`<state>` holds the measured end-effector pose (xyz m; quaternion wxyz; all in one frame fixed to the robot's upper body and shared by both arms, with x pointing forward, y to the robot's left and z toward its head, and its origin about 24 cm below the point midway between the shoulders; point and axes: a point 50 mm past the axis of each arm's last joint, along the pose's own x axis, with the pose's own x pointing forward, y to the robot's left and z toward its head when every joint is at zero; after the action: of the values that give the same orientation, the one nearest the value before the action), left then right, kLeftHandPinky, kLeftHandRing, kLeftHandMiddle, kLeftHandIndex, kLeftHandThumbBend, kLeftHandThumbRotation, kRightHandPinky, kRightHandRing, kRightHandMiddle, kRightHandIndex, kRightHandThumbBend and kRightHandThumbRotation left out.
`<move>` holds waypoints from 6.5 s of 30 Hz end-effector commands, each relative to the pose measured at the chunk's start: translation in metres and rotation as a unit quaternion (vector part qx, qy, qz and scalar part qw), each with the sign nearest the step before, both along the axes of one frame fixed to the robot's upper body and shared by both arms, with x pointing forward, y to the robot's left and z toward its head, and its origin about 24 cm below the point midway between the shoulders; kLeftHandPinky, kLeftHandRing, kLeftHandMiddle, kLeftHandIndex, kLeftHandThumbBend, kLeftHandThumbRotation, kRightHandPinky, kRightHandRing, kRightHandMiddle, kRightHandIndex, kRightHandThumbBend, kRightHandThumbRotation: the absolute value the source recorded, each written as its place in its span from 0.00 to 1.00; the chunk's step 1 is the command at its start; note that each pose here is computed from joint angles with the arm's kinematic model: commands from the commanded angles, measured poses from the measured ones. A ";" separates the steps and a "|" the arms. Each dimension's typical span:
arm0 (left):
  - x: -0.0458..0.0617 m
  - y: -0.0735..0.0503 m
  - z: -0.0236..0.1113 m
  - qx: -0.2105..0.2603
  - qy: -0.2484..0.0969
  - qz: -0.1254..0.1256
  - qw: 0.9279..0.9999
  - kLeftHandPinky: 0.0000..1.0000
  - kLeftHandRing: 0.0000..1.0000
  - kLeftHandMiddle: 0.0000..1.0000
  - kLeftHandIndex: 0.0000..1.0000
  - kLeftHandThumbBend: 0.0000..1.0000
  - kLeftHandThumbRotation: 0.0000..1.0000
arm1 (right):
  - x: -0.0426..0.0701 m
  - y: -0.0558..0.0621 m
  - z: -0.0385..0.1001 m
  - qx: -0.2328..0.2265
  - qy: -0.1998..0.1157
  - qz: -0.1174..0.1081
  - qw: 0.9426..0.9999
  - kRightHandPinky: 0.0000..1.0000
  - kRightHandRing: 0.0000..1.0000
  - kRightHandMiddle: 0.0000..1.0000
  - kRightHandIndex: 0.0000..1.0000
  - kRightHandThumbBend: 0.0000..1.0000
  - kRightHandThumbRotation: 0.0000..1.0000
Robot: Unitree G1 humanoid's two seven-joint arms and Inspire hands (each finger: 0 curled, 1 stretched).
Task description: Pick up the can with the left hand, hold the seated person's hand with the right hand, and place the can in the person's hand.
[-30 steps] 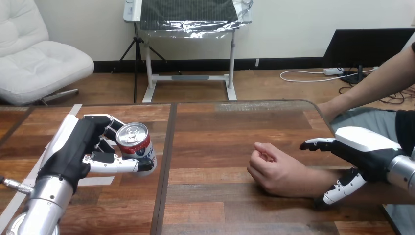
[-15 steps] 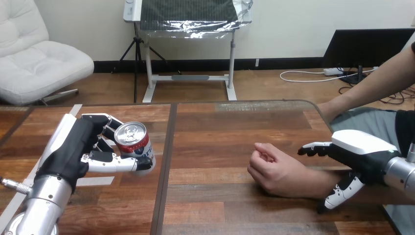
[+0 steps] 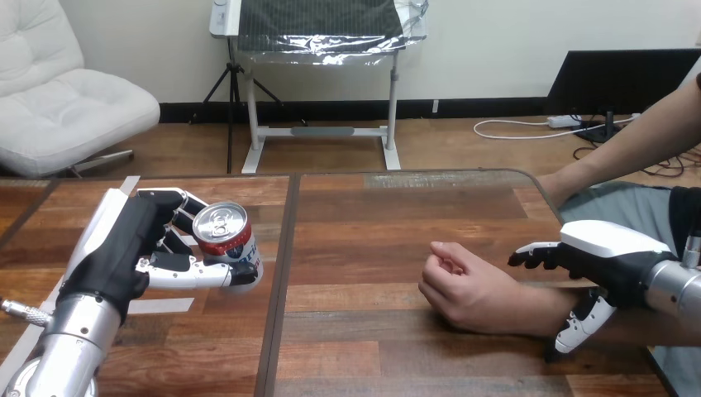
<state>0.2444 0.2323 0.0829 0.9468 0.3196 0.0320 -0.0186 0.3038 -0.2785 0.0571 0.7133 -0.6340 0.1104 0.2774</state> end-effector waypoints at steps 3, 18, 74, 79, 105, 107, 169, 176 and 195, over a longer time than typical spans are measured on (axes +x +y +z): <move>0.006 -0.003 0.026 0.005 -0.063 -0.006 0.998 0.24 0.30 0.36 0.42 0.66 0.00 | -0.001 0.009 -0.009 -0.002 0.014 0.003 1.000 0.64 0.82 0.83 0.84 1.00 0.17; 0.006 -0.003 0.026 0.003 -0.060 -0.005 0.998 0.24 0.30 0.37 0.43 0.65 0.00 | -0.001 0.011 -0.015 -0.014 0.034 0.005 0.999 0.63 0.82 0.81 0.81 1.00 0.15; 0.008 -0.003 0.028 0.010 -0.063 -0.015 0.998 0.25 0.30 0.36 0.42 0.65 0.00 | -0.004 0.028 -0.043 -0.039 0.014 0.031 0.999 0.30 0.38 0.46 0.52 0.88 0.07; 0.009 -0.003 0.026 0.015 -0.063 -0.016 0.998 0.25 0.30 0.36 0.42 0.65 0.00 | -0.005 0.030 -0.045 -0.027 -0.004 0.029 0.999 0.22 0.30 0.40 0.47 0.86 0.03; 0.020 -0.008 0.017 0.008 -0.046 -0.023 0.999 0.26 0.31 0.37 0.43 0.67 0.00 | -0.003 0.032 -0.039 0.014 -0.069 0.043 0.997 0.17 0.23 0.32 0.36 0.71 0.20; 0.021 -0.009 0.016 0.002 -0.042 -0.022 0.999 0.27 0.32 0.38 0.43 0.67 0.00 | -0.002 0.032 -0.039 0.016 -0.068 0.038 0.997 0.17 0.23 0.32 0.36 0.69 0.23; 0.099 -0.067 0.007 -0.030 -0.058 -0.082 0.995 0.28 0.32 0.37 0.42 0.67 0.00 | 0.026 0.064 0.000 0.105 -0.098 0.037 0.989 0.34 0.38 0.42 0.43 0.66 0.29; 0.103 -0.076 0.006 -0.032 -0.056 -0.088 0.994 0.28 0.32 0.37 0.42 0.68 0.00 | 0.027 0.069 0.001 0.113 -0.100 0.041 0.988 0.33 0.37 0.41 0.42 0.67 0.30; 0.111 -0.106 0.001 -0.053 -0.043 -0.123 0.990 0.27 0.32 0.38 0.42 0.69 0.00 | 0.028 0.078 0.005 0.134 -0.106 0.046 0.984 0.29 0.34 0.39 0.41 0.67 0.31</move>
<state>0.3370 0.1463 0.0481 0.9539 0.2764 0.0245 -0.1146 0.3241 -0.2081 0.0534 0.7581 -0.5919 -0.0199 0.2731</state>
